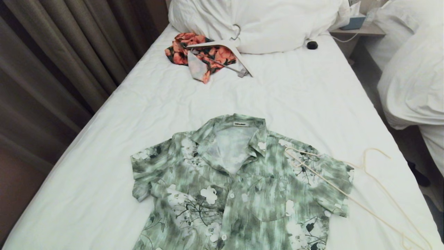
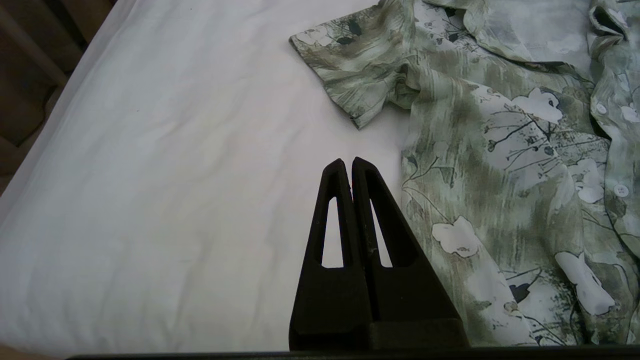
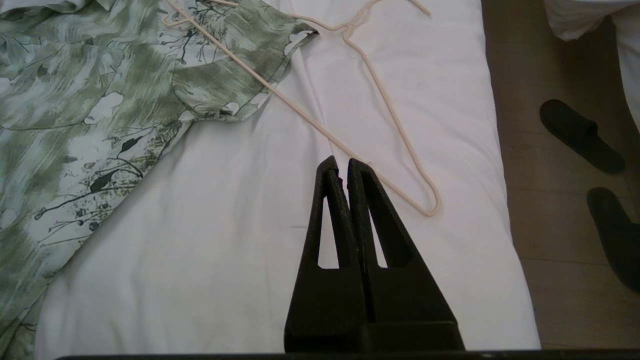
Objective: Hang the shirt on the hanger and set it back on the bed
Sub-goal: Lift the shirt and hanger
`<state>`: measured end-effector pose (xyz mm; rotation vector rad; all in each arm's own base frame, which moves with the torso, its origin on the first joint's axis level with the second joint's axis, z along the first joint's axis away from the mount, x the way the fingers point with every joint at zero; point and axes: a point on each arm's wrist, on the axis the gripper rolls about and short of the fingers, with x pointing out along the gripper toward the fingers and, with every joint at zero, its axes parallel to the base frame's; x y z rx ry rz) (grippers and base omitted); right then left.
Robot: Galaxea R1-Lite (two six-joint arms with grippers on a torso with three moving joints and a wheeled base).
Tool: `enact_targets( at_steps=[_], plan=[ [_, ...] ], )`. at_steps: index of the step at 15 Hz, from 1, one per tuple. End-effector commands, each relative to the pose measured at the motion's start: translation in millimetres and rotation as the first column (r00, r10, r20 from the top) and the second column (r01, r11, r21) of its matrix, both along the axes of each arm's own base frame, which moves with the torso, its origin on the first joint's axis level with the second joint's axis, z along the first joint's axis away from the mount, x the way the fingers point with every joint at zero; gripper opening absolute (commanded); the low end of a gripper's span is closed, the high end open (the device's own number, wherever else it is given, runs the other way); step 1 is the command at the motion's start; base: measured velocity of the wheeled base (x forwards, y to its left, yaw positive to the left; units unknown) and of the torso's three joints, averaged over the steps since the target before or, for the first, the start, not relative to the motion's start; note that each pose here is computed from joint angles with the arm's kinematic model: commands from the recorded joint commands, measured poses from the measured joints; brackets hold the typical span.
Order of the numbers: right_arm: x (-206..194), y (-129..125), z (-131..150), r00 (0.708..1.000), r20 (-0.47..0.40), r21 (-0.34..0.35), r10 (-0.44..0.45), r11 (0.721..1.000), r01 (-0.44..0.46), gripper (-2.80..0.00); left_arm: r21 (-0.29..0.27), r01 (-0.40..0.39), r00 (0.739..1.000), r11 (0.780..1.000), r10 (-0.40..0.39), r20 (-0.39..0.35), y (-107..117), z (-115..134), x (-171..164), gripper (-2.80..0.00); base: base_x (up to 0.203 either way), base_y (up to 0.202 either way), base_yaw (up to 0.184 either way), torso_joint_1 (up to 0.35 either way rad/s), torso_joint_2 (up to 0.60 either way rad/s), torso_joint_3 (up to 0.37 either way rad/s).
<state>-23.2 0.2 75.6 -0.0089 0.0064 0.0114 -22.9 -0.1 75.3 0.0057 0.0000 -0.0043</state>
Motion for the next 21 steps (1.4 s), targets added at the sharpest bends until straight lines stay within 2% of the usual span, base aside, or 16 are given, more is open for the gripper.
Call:
enact_targets(
  at_steps=[1,6,11,16,18,21],
  plan=[
    [0,0,0,1.0,0.0,0.0,0.001,1.0,-0.001,-2.8,0.0,0.0,1.0,1.0,0.0,-0.002,0,0,0,-2.8,0.0,0.0,0.0,0.0,0.0,0.0],
    [0,0,0,1.0,-0.001,-0.001,-0.001,1.0,0.001,-2.8,0.0,0.0,1.0,1.0,0.0,-0.002,0,0,0,-2.8,0.0,0.0,0.0,0.0,0.0,0.0],
    [-1,0,7,1.0,0.001,-0.042,0.014,0.999,-0.014,-2.8,0.0,0.0,1.0,1.0,0.0,-0.003,0,0,0,-2.8,0.0,0.0,0.0,0.0,0.0,0.0],
    [10,1,39,0.995,-0.098,-0.031,0.028,0.999,-0.031,-2.8,0.0,0.0,1.0,1.0,0.0,-0.003,0,0,0,-2.8,0.0,0.0,0.0,0.0,0.0,0.0],
    [24,1,55,0.985,-0.173,0.011,0.03,1.0,-0.028,-2.8,0.0,0.0,1.0,1.0,0.0,-0.003,0,0,0,-2.8,0.0,0.0,0.0,0.0,0.0,0.0],
    [56,1,80,0.954,-0.299,0.129,0.032,0.992,0.007,-2.8,0.0,0.0,1.0,1.0,0.0,-0.002,0,0,0,-2.8,0.0,0.0,0.0,0.0,0.0,0.0]
  ],
)
